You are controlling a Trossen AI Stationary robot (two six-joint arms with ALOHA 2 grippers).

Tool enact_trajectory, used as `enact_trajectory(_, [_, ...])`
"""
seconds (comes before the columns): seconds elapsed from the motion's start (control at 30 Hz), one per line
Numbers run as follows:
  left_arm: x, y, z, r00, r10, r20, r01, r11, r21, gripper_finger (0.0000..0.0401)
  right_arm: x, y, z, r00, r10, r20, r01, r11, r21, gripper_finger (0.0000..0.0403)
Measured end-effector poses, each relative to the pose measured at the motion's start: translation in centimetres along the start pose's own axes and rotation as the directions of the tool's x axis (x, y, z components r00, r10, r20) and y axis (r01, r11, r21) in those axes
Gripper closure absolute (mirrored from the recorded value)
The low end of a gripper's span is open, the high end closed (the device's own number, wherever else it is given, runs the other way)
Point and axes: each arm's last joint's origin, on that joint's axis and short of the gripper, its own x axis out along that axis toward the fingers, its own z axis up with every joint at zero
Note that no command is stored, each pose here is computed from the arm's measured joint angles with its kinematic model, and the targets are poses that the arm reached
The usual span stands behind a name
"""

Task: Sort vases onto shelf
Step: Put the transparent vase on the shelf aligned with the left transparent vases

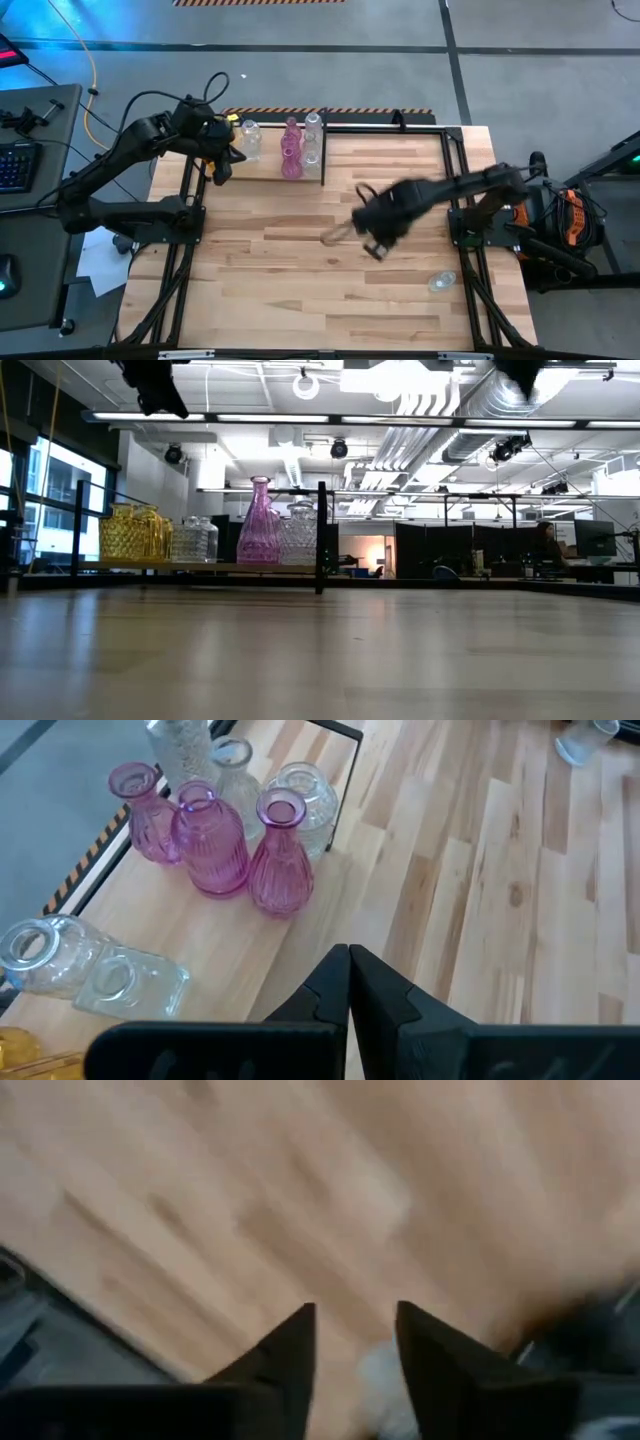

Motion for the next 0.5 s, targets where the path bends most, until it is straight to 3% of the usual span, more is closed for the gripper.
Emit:
enact_trajectory(0.1, [-0.1, -0.1, 0.0, 1.000, -0.001, 0.003, 0.001, 1.000, 0.012, 0.0401, 2.5, -0.3, -3.5, 0.991, -0.051, -0.123, 0.065, 0.992, 0.107, 0.0233])
enact_trajectory(0.23, [-0.1, -0.1, 0.0, 1.000, 0.000, 0.005, 0.000, 1.000, 0.031, 0.0401, 4.8, -1.0, -7.3, 0.975, -0.136, -0.176, 0.174, 0.958, 0.226, 0.0185])
enact_trajectory(0.5, [1.8, 0.2, -1.4, 0.998, -0.011, -0.064, 0.011, 1.000, 0.003, 0.0401, 7.9, -1.0, -11.6, 0.966, -0.179, -0.184, 0.232, 0.917, 0.326, 0.0167])
